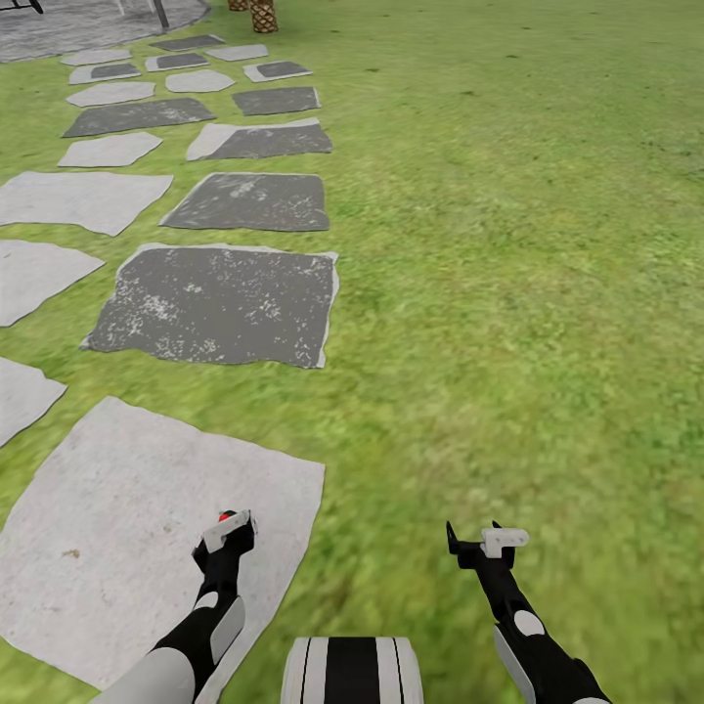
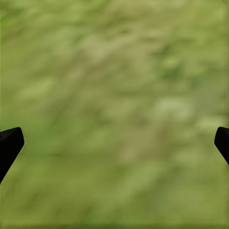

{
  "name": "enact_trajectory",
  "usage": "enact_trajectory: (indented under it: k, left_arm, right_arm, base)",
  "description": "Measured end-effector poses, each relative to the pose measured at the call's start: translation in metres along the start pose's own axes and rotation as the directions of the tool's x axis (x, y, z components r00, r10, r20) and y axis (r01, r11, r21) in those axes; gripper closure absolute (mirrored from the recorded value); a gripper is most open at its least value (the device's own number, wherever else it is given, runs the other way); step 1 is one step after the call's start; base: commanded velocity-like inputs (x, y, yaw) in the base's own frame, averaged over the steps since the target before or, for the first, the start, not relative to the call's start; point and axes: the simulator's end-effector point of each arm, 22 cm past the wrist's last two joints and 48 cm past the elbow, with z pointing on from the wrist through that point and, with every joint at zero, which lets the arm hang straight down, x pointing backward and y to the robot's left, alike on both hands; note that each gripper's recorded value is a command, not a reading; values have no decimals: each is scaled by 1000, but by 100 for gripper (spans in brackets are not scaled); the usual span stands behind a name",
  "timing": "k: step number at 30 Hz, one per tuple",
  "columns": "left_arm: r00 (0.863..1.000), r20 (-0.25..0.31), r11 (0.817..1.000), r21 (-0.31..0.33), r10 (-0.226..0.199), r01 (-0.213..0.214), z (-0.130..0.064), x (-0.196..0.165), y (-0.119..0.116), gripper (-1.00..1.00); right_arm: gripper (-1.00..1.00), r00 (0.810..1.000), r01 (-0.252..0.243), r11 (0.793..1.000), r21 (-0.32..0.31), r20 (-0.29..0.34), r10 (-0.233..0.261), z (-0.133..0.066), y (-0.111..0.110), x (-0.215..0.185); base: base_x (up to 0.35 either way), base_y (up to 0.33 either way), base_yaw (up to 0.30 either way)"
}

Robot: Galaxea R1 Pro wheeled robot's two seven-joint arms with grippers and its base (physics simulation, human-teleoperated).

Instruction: In the garden, pick up the pesticide atomizer on the floor and spray pesticide onto both trees until each tree trunk is fully covered.

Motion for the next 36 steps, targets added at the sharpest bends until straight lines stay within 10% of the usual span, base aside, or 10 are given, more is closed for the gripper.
enact_trajectory:
  k: [36]
  left_arm:
    - [999, 47, 1000, 16, -13, 13, -4, -29, -8, 100]
  right_arm:
    - [-100, 999, -2, 1000, 0, 47, 2, -3, 0, -27]
  base:
    - [0, 0, 0]
